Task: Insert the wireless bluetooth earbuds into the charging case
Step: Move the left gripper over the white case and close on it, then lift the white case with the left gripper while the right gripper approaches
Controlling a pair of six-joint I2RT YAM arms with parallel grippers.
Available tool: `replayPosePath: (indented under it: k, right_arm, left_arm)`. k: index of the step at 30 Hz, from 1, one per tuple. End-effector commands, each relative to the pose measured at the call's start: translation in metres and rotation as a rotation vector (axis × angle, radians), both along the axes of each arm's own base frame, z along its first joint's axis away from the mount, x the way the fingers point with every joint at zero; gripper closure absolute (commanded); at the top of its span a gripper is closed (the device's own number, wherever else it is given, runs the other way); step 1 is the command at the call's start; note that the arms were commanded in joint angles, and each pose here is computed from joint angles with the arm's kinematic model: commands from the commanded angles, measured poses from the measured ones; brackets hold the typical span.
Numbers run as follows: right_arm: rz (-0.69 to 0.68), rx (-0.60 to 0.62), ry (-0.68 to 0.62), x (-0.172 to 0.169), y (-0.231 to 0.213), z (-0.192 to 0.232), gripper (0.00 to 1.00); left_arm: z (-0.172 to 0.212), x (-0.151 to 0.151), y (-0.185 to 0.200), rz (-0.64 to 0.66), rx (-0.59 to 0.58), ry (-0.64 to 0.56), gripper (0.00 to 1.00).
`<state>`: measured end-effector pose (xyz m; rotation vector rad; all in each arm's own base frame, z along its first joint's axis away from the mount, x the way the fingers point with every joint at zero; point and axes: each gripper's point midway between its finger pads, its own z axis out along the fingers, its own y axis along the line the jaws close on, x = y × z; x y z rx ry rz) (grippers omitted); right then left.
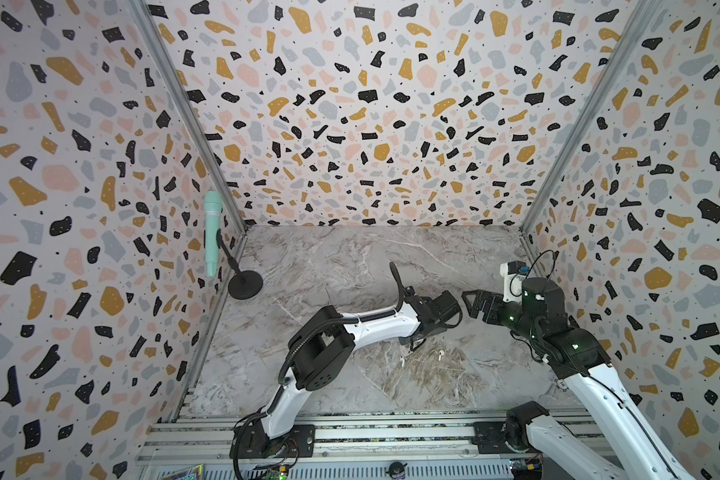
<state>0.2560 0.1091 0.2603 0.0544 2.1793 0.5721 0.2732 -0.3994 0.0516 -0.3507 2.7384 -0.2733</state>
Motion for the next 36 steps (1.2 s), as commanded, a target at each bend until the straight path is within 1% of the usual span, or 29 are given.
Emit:
replayPosePath:
  k: [1, 4, 6, 9, 13, 14, 17, 20, 28, 31, 32, 33, 34, 35, 36]
  right_arm:
    - [0.03, 0.006, -0.035, -0.005, 0.002, 0.016, 0.01]
    - [0.044, 0.015, -0.042, -0.007, 0.004, 0.018, 0.01]
    - [0.051, 0.02, -0.046, -0.008, 0.005, 0.02, 0.01]
    - [0.058, 0.022, -0.051, -0.009, 0.006, 0.022, 0.01]
    - [0.062, 0.027, -0.056, -0.01, 0.006, 0.023, 0.01]
    - [0.065, 0.026, -0.057, -0.011, 0.007, 0.024, 0.01]
    - [0.072, 0.028, -0.056, -0.012, 0.007, 0.025, 0.01]
    - [0.082, 0.032, -0.057, -0.012, 0.009, 0.025, 0.01]
    - [0.086, 0.032, -0.058, -0.014, 0.009, 0.026, 0.01]
    - [0.089, 0.038, -0.056, -0.015, 0.01, 0.025, 0.01]
    - [0.091, 0.041, -0.052, -0.015, 0.01, 0.024, 0.01]
    - [0.094, 0.042, -0.05, -0.015, 0.011, 0.024, 0.01]
    - [0.095, 0.044, -0.049, -0.016, 0.011, 0.024, 0.01]
    - [0.096, 0.044, -0.047, -0.016, 0.011, 0.023, 0.01]
    - [0.096, 0.043, -0.044, -0.016, 0.011, 0.022, 0.01]
  left_arm:
    - [-0.014, -0.005, 0.0, 0.01, 0.007, 0.068, 0.11]
    - [-0.024, -0.003, 0.001, 0.014, 0.012, 0.092, 0.16]
    - [-0.027, 0.001, 0.005, 0.025, 0.027, 0.094, 0.22]
    - [-0.028, 0.004, 0.006, 0.028, 0.029, 0.089, 0.23]
    - [-0.035, 0.003, 0.002, 0.012, 0.031, 0.109, 0.28]
    - [-0.039, 0.002, 0.002, 0.005, 0.04, 0.117, 0.31]
    - [-0.045, -0.001, 0.005, -0.007, 0.065, 0.136, 0.33]
    - [-0.05, -0.004, 0.011, -0.027, 0.104, 0.152, 0.39]
    - [-0.062, -0.016, 0.037, -0.111, 0.242, 0.191, 0.48]
    - [-0.065, -0.017, 0.043, -0.157, 0.279, 0.191, 0.55]
    - [-0.065, -0.017, 0.046, -0.178, 0.297, 0.187, 0.59]
    - [-0.064, -0.016, 0.046, -0.206, 0.306, 0.178, 0.65]
    - [-0.063, -0.015, 0.048, -0.237, 0.325, 0.166, 0.73]
    - [-0.06, -0.013, 0.052, -0.259, 0.348, 0.147, 0.83]
    - [-0.056, -0.011, 0.055, -0.282, 0.364, 0.127, 0.91]
